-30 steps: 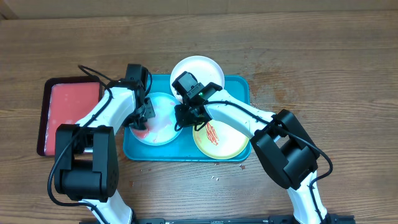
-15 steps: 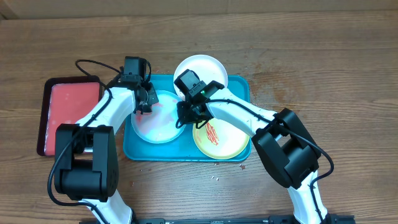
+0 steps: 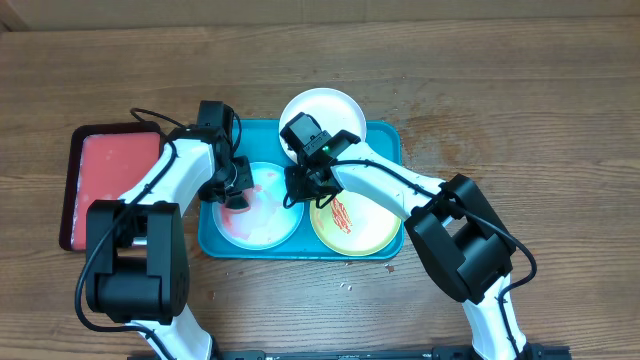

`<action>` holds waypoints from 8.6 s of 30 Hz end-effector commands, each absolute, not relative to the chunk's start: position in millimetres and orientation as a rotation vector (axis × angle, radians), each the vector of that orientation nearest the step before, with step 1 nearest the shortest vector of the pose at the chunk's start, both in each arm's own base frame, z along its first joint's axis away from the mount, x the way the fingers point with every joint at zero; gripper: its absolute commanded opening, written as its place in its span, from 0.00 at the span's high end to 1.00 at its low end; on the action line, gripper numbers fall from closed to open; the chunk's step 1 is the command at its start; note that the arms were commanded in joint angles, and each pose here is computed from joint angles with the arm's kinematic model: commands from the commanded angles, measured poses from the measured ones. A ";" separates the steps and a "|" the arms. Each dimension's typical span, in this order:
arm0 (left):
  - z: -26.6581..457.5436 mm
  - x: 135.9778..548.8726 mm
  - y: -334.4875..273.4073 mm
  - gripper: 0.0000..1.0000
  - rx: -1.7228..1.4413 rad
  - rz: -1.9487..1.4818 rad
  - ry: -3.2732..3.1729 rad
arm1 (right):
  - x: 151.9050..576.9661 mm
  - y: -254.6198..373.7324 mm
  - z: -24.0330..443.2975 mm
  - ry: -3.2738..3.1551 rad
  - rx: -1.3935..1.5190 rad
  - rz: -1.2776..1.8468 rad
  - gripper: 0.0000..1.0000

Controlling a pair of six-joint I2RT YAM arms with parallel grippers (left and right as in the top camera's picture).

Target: Clean dirty plates on tray and stack at the side

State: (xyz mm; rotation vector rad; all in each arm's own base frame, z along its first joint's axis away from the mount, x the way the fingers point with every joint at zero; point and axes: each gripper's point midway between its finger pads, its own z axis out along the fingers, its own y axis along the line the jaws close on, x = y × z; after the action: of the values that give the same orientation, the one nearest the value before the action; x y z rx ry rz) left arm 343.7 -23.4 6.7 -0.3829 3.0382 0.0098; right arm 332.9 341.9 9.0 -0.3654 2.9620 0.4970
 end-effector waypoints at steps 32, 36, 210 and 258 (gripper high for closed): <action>2.0 292.8 -43.7 0.96 -0.280 -0.147 3.025 | 333.3 340.7 1.2 2.960 -0.369 0.471 0.96; -4.9 294.0 -29.9 0.96 -0.317 -0.035 2.993 | 332.7 340.1 0.7 2.963 -0.368 0.468 0.96; 197.9 291.1 203.3 0.96 -1.328 0.176 2.050 | 407.0 350.5 259.4 1.912 -0.758 -0.667 0.96; 187.0 296.1 200.4 0.96 -1.332 0.142 2.085 | 433.6 285.7 188.0 2.531 -0.436 0.290 0.96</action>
State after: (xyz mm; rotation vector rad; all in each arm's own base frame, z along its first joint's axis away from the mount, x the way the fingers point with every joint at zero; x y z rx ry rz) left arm 292.8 202.0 190.9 -1.3220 2.0788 0.1756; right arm 444.8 265.4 253.1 -0.3925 2.3360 0.0890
